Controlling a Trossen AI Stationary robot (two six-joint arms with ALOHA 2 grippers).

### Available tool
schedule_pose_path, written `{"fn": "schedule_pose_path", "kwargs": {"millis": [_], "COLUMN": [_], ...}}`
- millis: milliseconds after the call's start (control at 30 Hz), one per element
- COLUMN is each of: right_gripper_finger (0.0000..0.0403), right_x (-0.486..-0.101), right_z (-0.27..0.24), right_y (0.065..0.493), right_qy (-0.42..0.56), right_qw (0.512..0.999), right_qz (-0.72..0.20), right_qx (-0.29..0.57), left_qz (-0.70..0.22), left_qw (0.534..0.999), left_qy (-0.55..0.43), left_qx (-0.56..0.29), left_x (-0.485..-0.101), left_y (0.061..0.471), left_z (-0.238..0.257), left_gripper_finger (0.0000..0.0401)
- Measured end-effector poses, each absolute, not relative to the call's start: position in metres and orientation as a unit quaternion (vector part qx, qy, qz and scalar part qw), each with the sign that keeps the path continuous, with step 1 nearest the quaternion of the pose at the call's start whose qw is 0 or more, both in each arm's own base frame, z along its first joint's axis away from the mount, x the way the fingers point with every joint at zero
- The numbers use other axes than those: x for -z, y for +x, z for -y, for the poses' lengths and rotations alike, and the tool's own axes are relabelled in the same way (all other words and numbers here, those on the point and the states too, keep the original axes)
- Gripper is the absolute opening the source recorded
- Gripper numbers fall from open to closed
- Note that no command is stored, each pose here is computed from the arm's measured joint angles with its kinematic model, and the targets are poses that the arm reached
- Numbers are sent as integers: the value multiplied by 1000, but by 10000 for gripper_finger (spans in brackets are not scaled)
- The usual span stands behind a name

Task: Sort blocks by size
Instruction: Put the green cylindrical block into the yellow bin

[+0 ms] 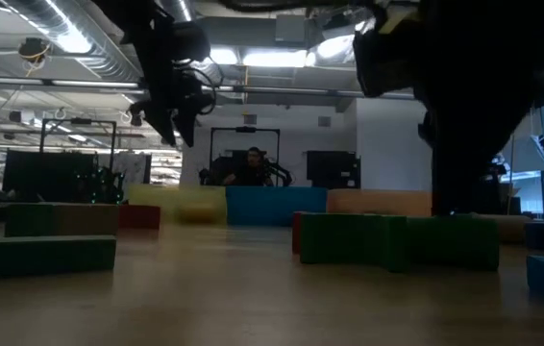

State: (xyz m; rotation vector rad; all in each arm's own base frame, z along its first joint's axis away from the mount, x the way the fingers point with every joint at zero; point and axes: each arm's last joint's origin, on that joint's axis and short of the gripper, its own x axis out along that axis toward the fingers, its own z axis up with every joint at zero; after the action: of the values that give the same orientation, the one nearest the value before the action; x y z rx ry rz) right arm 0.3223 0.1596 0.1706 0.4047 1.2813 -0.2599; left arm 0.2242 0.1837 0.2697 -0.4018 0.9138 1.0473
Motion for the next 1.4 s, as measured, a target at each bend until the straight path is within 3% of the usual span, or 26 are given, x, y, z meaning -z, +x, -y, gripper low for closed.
{"fn": "schedule_pose_path", "kwargs": {"millis": [267, 500, 633, 1133, 1400], "right_gripper_finger": [215, 135, 135, 141, 140], "right_x": [-149, -143, -147, -211, -238], "right_z": [-161, -160, -159, -85, -14], "right_y": [325, 325, 325, 367, 403], "right_qy": [167, 151, 137, 37, -51], "right_qw": [758, 754, 759, 817, 880], "right_qz": [-617, -627, -627, -566, -457], "right_qx": [131, 129, 112, 98, 122], "left_qz": [-443, -495, -496, -398, -400], "left_qw": [751, 733, 734, 797, 807], "left_qy": [-175, -170, -177, -248, -264], "left_qx": [-458, -434, -429, -380, -344], "left_x": [-286, -298, -310, -345, -344], "left_y": [211, 189, 173, 125, 130], "left_z": [-159, -128, -108, -34, -14], "left_gripper_finger": [210, 210, 210, 210, 210]}}
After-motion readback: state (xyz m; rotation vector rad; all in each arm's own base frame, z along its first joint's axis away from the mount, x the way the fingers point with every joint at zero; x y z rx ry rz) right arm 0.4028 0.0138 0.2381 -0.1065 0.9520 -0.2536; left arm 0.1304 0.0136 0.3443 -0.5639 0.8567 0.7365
